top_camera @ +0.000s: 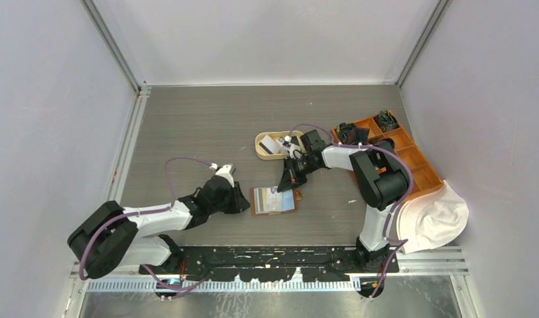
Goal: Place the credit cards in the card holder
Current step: Insert the credit card into the card holder.
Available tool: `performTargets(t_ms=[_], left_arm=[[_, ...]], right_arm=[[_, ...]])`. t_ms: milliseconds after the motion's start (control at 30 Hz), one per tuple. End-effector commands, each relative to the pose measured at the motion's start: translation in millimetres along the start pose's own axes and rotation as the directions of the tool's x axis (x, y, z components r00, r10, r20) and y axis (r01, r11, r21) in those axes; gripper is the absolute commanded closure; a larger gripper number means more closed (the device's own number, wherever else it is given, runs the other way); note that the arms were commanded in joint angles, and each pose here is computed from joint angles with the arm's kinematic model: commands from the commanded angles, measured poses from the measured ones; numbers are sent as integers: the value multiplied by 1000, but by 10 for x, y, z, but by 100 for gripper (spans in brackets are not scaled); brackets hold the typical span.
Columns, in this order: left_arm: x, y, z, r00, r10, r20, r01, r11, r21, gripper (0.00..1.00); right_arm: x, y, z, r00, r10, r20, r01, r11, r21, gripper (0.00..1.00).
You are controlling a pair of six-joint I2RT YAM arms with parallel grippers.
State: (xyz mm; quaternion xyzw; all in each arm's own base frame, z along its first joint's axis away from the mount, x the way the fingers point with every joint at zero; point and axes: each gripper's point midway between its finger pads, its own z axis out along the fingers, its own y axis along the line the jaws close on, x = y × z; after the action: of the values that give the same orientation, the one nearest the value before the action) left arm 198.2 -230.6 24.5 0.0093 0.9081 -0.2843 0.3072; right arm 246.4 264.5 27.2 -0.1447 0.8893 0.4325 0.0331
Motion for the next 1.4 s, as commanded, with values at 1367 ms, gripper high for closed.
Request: performTargets(t_ms=[1367], left_arm=[[-77,-318,234,1000,10,-20,-7,991,133,80]], right_arm=[[-142,42,-2,998,-59,27,57,997,44,77]])
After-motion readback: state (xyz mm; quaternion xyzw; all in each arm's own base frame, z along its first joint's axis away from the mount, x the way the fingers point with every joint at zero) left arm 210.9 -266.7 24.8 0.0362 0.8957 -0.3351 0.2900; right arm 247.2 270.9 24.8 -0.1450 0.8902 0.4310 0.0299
